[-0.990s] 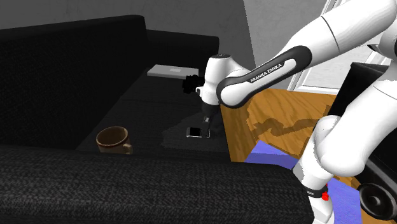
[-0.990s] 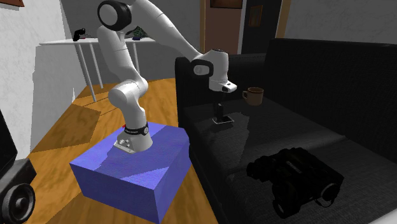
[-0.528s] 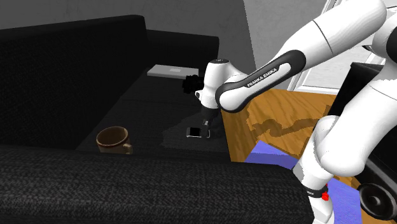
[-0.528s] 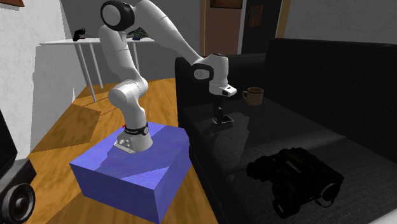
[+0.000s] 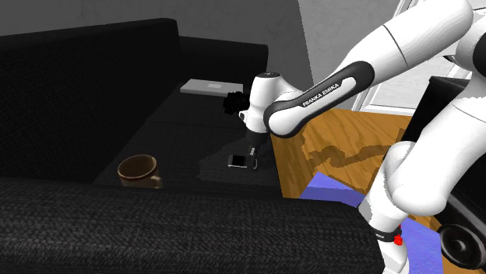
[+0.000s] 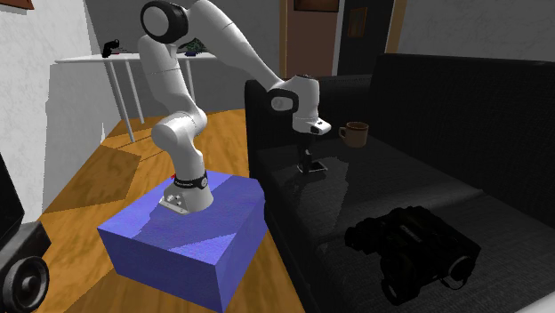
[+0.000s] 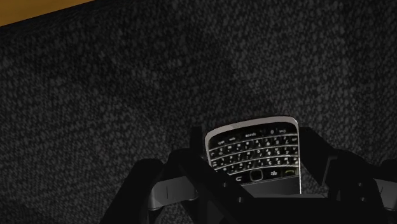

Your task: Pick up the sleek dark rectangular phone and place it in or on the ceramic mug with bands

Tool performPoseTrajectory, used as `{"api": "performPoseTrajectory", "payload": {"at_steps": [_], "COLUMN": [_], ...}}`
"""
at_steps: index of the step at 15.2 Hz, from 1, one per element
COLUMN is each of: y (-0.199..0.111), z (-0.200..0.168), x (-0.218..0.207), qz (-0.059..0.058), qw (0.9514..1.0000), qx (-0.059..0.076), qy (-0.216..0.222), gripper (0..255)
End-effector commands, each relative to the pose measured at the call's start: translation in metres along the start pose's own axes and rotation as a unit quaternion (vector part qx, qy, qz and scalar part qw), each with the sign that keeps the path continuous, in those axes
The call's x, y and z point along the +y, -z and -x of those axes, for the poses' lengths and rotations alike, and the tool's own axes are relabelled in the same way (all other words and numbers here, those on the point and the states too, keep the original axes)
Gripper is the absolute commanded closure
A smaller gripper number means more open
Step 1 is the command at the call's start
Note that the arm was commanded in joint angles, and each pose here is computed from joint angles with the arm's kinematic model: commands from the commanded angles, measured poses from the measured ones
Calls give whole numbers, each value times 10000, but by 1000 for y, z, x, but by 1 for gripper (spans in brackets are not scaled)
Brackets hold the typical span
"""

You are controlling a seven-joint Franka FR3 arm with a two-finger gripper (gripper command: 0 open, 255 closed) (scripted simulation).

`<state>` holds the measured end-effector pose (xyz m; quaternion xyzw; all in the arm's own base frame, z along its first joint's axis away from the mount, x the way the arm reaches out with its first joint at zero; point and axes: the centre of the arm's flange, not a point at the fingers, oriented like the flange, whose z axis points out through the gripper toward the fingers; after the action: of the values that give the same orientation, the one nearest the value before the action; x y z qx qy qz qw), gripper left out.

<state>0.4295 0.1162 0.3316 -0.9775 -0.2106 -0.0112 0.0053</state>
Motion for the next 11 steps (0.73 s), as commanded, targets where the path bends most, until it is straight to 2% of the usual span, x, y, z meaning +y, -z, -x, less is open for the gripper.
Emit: {"api": "performPoseTrajectory", "payload": {"at_steps": [1, 5, 11], "y": [0, 0, 32], "z": [0, 0, -1], "x": [0, 0, 0], "qz": [0, 0, 0], "qw": [10000, 10000, 10000], "qx": [1, 1, 1], "qy": [0, 0, 0], "gripper": [255, 255, 255]}}
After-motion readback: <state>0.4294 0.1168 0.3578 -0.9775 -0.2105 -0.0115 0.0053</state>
